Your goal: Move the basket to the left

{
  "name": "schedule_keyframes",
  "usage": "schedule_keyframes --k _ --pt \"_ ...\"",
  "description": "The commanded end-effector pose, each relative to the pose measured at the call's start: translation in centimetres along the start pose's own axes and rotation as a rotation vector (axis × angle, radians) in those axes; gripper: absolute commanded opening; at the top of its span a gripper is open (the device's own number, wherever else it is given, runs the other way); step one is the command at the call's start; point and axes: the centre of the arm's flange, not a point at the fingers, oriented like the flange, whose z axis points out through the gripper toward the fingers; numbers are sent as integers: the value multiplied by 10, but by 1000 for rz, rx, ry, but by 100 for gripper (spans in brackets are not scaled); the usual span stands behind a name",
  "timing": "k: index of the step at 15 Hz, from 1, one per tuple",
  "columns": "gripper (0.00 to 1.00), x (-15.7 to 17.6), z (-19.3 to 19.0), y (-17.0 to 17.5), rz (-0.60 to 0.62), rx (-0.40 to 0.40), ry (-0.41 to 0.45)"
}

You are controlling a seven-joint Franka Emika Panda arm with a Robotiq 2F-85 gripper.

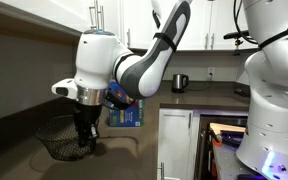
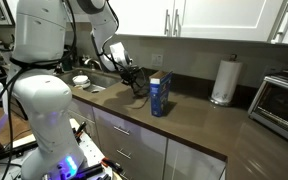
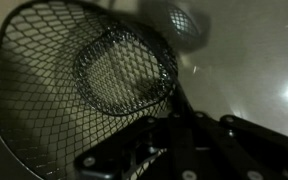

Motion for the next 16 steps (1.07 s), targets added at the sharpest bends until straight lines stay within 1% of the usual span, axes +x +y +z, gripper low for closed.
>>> schedule_keyframes --k 1,5,7,10,16 --pt "2 -9 -28 -15 -48 52 -17" --pt "2 -11 -40 -39 -93 129 -9" --pt "2 -11 -47 -52 -118 144 7" --pt "2 -8 -52 -73 -159 146 23" --pt "2 6 -58 -116 -260 109 46"
